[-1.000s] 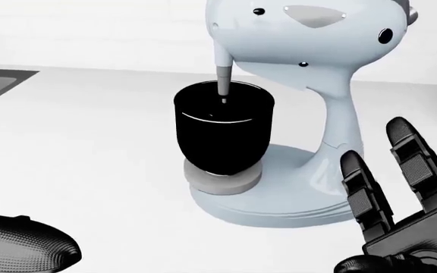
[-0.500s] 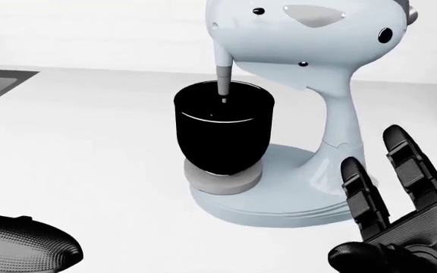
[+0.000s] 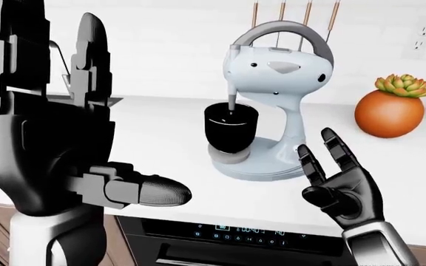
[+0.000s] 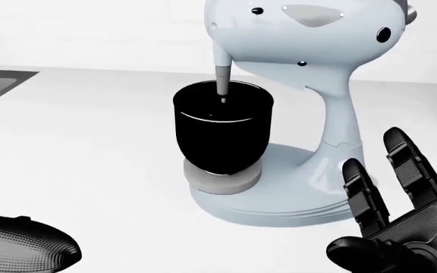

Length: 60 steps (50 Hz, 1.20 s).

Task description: Open the stand mixer head.

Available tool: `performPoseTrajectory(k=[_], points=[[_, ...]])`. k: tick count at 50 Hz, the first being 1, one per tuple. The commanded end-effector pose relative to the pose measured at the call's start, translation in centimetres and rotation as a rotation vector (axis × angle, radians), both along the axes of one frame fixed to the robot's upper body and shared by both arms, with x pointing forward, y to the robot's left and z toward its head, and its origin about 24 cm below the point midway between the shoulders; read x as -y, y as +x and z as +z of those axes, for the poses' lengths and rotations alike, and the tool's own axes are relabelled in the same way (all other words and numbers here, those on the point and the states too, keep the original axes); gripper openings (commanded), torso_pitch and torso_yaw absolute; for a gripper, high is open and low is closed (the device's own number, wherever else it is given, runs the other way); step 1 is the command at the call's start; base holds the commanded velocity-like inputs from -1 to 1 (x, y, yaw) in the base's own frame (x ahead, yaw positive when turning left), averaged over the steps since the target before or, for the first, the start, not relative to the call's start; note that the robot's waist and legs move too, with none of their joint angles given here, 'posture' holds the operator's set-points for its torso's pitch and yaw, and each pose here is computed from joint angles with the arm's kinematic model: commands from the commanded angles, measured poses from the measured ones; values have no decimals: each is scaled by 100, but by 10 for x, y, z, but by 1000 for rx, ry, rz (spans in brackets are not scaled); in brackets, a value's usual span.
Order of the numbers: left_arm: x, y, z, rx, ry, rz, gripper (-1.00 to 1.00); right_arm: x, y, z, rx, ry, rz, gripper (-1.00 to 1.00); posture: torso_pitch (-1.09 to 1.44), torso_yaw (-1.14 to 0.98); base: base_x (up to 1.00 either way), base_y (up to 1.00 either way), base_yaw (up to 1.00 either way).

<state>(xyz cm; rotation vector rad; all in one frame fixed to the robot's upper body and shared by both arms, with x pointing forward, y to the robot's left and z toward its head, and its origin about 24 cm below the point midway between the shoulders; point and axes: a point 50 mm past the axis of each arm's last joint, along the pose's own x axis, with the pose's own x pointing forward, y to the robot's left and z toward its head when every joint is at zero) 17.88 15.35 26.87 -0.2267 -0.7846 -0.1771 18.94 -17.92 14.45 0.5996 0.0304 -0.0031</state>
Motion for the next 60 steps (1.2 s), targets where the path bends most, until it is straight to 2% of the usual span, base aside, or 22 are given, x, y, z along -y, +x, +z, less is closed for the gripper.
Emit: performPoseTrajectory(k=[1, 60], points=[[0, -3, 5, 43, 0, 0, 100, -1, 0, 12, 71, -2, 5, 100, -38, 0, 0, 0, 0], [0, -3, 4, 39, -4, -3, 100, 5, 22, -6, 31, -12, -27, 100, -38, 0, 0, 0, 0]])
